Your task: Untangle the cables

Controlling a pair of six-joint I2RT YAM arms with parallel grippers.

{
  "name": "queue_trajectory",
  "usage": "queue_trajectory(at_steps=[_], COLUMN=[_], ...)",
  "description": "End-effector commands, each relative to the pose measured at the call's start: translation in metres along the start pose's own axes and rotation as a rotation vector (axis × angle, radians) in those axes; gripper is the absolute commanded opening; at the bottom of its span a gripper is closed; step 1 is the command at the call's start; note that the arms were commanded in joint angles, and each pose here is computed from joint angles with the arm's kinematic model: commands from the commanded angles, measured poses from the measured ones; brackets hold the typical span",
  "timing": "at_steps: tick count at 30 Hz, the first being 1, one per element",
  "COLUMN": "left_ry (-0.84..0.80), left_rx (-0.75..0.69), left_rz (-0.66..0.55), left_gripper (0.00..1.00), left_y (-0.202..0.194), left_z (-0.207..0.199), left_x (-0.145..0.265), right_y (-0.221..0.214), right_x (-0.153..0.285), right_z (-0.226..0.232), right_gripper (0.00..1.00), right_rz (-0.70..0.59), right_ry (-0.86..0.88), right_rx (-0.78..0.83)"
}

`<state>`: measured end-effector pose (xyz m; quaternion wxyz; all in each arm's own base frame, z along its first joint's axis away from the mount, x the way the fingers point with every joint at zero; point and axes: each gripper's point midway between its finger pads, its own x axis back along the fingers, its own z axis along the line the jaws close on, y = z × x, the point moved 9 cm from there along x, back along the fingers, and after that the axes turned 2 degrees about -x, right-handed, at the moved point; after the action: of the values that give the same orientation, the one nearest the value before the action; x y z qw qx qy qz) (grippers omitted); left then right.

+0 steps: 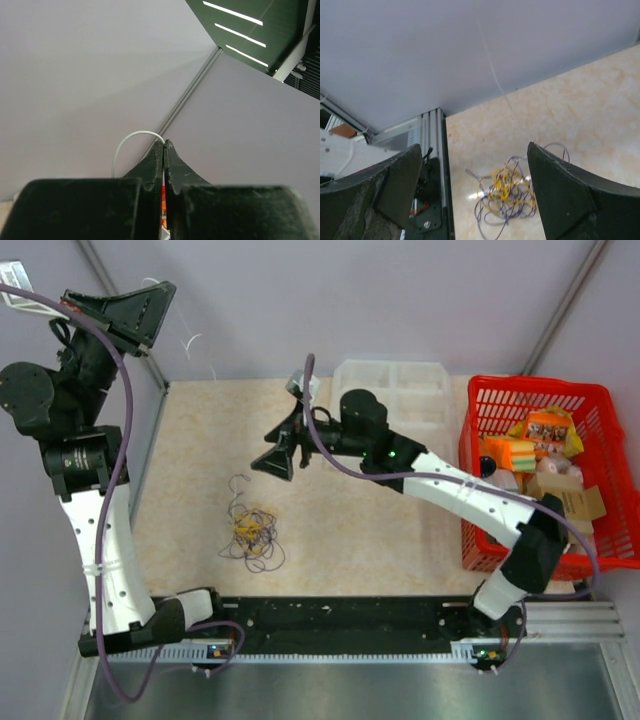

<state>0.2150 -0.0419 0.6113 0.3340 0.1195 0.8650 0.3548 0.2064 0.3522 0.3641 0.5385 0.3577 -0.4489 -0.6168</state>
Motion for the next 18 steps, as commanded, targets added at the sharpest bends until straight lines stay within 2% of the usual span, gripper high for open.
queue_trajectory(at_steps=[1,4,9,13,18], left_ry=[-0.096,-0.109,-0.121,-0.123,-0.125], left_rx=[-0.05,-0.044,-0.04,-0.027,-0.021], left_rz=[-0.03,-0.032,-0.033,-0.027,-0.019], left_gripper=[0.0,0.0,0.0,0.0,0.0], left_y=[0.012,0.015,0.016,0.015,0.014], left_z=[-0.038,-0.044,-0.049,-0.047,-0.046], left_x=[0.01,0.01,0.012,0.011,0.01], right_y=[0.017,0.011,0.01,-0.002,-0.014], right_x=[-0.045,-0.067,-0.084,-0.099,-0.11], right_z=[-0.01,-0.03,-0.026,-0.027,-0.019], right_gripper=[0.86,0.86,0.83,0.77,0.74], right_rz=[-0.045,-0.044,-0.053,-0.008,-0.008], right_ry=[0.038,-0.053,0.034,0.062,0.099], right_rx=[0.076,0.113,0.157,0.148,0.135])
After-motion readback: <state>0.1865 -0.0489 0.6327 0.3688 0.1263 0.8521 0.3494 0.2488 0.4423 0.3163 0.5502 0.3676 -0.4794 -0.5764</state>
